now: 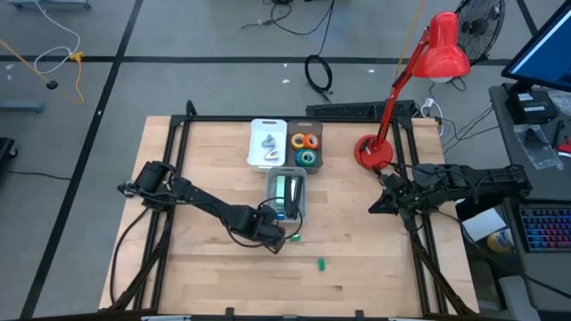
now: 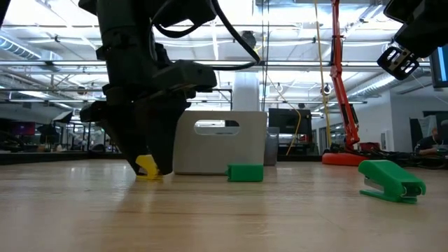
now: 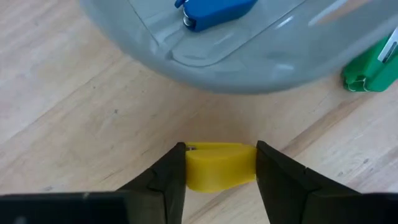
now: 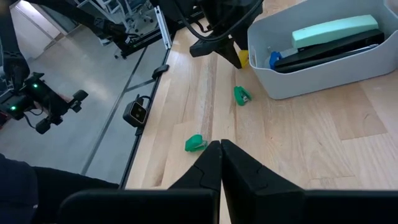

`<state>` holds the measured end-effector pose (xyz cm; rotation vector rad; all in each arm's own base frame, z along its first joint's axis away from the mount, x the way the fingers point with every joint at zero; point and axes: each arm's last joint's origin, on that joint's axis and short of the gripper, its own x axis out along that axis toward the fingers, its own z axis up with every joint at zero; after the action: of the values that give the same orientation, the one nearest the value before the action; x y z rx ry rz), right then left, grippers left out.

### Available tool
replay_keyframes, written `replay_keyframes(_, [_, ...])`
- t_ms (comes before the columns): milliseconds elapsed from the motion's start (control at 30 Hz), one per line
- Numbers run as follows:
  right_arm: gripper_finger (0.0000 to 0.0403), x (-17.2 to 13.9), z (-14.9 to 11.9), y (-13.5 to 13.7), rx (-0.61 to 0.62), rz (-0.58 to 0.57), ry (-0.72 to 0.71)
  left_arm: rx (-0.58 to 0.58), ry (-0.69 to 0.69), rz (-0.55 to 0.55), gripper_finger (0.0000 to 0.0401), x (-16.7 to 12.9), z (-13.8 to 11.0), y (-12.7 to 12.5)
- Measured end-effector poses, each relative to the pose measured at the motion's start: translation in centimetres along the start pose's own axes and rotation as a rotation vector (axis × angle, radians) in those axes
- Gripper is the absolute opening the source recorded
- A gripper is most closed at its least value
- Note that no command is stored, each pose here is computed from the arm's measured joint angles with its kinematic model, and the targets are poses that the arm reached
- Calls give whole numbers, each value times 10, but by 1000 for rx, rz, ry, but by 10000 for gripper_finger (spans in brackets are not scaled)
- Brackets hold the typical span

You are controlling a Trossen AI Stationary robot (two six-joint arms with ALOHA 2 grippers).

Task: Pick and place Stapler, Stapler remover, tape
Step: Put the yellow stapler into the gray bin

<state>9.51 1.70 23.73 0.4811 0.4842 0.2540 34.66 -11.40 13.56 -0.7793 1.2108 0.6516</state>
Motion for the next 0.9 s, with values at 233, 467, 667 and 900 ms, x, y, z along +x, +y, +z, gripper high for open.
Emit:
replay_keyframes(233, [0,0,0,0,0,0,0,-18,1,1,181,-2,1,-2])
replay_keyframes(467, [0,0,0,0,0,0,0,9,25,17,166,-10,3,-8])
replay_keyframes(667, [0,0,0,0,0,0,0,-1,48,-2,176,-17,3,-10])
replay_keyframes(900, [0,0,0,0,-4,0,0,-41,44,-39,169,-39,3,-8])
